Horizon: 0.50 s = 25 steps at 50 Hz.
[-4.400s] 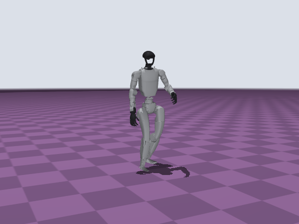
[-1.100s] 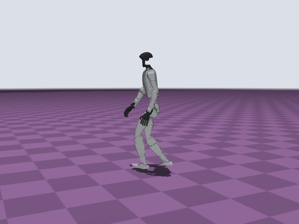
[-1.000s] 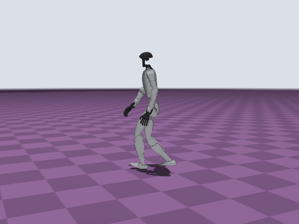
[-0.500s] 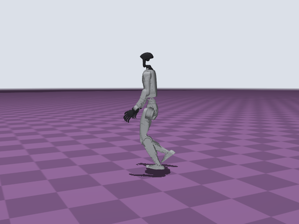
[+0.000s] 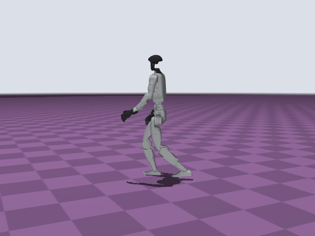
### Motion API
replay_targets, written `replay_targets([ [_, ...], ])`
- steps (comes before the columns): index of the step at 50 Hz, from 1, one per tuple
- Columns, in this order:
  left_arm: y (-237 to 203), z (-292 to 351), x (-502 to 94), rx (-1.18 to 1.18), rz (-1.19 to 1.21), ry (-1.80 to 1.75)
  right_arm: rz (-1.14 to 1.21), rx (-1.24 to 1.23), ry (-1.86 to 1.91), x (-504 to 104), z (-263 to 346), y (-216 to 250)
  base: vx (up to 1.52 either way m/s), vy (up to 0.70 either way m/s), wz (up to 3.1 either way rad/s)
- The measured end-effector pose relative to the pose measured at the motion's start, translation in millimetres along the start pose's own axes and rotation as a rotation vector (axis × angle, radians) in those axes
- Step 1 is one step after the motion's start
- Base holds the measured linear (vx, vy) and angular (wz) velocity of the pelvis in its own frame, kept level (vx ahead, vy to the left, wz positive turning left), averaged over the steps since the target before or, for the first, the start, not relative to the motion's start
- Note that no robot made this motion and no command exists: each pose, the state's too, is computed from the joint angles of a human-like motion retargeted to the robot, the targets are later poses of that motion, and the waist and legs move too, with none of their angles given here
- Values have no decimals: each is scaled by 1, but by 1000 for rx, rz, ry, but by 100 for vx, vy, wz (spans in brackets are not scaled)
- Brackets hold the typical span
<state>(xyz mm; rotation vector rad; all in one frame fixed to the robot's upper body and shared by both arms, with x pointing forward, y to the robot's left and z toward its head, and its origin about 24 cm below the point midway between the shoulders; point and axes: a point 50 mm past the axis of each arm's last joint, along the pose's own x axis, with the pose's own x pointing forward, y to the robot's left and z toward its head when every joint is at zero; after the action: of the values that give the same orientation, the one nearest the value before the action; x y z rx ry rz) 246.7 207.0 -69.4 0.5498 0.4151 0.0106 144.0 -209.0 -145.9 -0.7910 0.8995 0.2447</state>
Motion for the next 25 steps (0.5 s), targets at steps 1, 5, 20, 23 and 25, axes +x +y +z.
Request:
replay_targets([
  [1,-3,-5,-3,-2,-10,15,-5,3,5,0,-1,0,-1,-5,-6],
  [5,-14,-26,-17,2,-54,84,-40,8,-4,1,3,-4,-3,-6,-10],
  [20,-39,-103,-76,-13,-155,409,-211,29,-200,16,72,-50,0,-1,-2],
  [23,-43,-117,-91,-30,-165,474,-227,40,-248,16,84,-58,0,1,13],
  [25,-46,-125,-100,-40,-171,511,-233,42,-273,16,90,-61,0,2,22],
])
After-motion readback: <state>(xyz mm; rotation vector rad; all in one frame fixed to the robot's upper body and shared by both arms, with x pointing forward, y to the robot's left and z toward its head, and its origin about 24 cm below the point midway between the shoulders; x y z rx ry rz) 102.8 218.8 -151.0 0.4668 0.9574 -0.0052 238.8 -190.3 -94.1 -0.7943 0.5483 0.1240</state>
